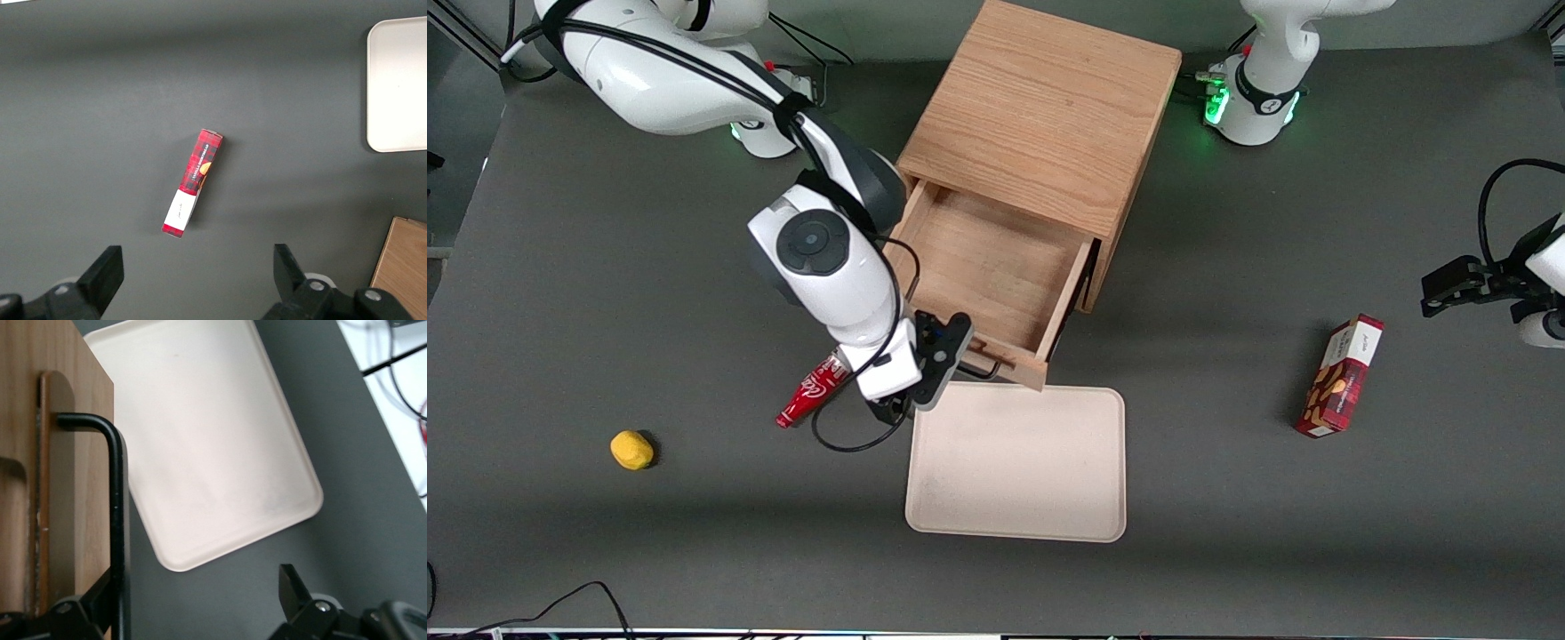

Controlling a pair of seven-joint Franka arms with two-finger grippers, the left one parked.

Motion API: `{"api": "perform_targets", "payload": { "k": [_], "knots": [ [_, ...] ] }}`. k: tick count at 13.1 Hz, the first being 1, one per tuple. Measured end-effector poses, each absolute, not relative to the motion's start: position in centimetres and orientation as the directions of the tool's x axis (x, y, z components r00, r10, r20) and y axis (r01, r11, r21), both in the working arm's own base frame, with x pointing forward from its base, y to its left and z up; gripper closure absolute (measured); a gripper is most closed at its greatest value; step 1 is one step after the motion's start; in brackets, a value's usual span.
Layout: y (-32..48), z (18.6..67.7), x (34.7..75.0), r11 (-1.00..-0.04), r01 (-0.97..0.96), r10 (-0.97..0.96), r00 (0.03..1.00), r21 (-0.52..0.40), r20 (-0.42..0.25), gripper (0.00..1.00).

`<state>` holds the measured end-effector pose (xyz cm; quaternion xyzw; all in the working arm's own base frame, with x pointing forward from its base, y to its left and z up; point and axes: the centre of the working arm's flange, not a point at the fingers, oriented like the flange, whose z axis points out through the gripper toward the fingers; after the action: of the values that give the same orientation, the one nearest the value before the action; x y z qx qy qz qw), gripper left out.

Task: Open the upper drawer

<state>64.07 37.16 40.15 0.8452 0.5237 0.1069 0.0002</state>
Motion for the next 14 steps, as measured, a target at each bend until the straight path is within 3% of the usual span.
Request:
{"api": "perform_targets", "payload": {
  "k": [8,14],
  "knots": [
    [35.1,40.1,65.9,-0.483,0.867,0.865,0.451,0.123,0.218,0.0],
    [34.2,39.8,66.7,-0.539,0.841,0.817,0.506,0.053,0.275,0.0]
  ]
}}
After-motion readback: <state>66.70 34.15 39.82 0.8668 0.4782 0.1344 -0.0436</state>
